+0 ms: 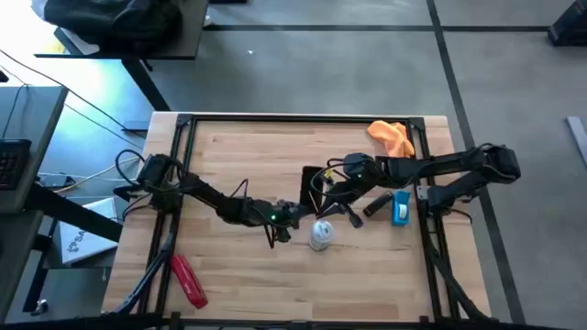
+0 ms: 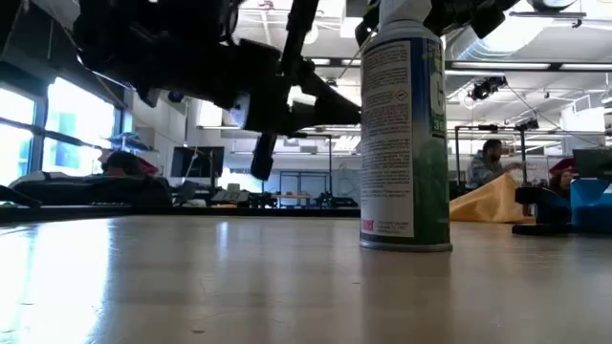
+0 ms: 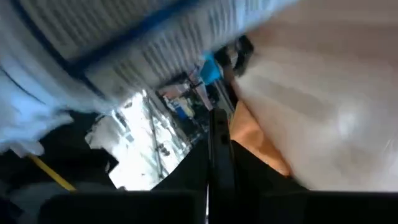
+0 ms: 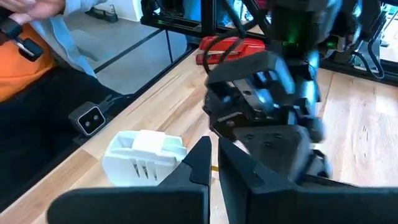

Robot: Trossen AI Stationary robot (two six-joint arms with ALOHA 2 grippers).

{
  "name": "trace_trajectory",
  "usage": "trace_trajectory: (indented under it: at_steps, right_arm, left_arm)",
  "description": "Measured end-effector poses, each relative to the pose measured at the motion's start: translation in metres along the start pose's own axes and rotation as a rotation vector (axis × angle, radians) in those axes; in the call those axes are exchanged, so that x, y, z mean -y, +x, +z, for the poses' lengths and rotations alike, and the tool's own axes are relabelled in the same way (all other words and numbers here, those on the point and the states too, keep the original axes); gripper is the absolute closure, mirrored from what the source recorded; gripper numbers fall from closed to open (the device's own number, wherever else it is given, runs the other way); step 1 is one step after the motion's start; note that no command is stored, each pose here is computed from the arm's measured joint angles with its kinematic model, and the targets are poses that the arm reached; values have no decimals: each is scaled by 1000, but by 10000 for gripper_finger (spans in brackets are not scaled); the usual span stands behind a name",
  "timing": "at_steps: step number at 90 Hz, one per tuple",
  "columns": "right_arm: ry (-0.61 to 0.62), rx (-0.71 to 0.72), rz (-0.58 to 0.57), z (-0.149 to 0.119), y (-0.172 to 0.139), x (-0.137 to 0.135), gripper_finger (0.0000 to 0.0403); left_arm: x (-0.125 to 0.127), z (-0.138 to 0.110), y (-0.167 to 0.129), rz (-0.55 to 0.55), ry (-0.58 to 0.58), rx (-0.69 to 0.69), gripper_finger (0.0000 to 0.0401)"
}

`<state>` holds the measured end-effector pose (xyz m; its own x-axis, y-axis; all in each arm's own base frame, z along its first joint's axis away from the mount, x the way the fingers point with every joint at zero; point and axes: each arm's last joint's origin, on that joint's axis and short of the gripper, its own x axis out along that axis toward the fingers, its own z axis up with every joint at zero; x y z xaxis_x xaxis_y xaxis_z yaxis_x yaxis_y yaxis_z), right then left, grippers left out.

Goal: Apply microfiber cloth
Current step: Spray the cellphone using the spray bottle

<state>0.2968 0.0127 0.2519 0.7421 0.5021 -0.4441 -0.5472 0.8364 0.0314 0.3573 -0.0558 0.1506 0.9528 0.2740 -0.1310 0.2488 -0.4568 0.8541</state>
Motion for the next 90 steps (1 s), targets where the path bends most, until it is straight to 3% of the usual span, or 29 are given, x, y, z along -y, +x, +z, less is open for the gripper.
trace_trajectory:
  at_steps: [23,39,58,75,90]
  right_arm:
    - [2,-1,-2,0,0,0,403]
    - [3,-3,-3,0,0,0,403]
    - [3,-2,-3,0,0,0,403]
    - [14,0,-5,0,0,1,403]
    - [29,0,-5,0,0,1,403]
  left_arm:
    - [7,-17,4,-104,-98,-233,385]
    - [-3,1,-5,-70,-128,-196,385]
    - [-19,12,-17,-20,-151,-278,385]
    - [-19,27,-23,-9,-243,-148,385]
    - [-17,35,-25,-22,-217,-52,385]
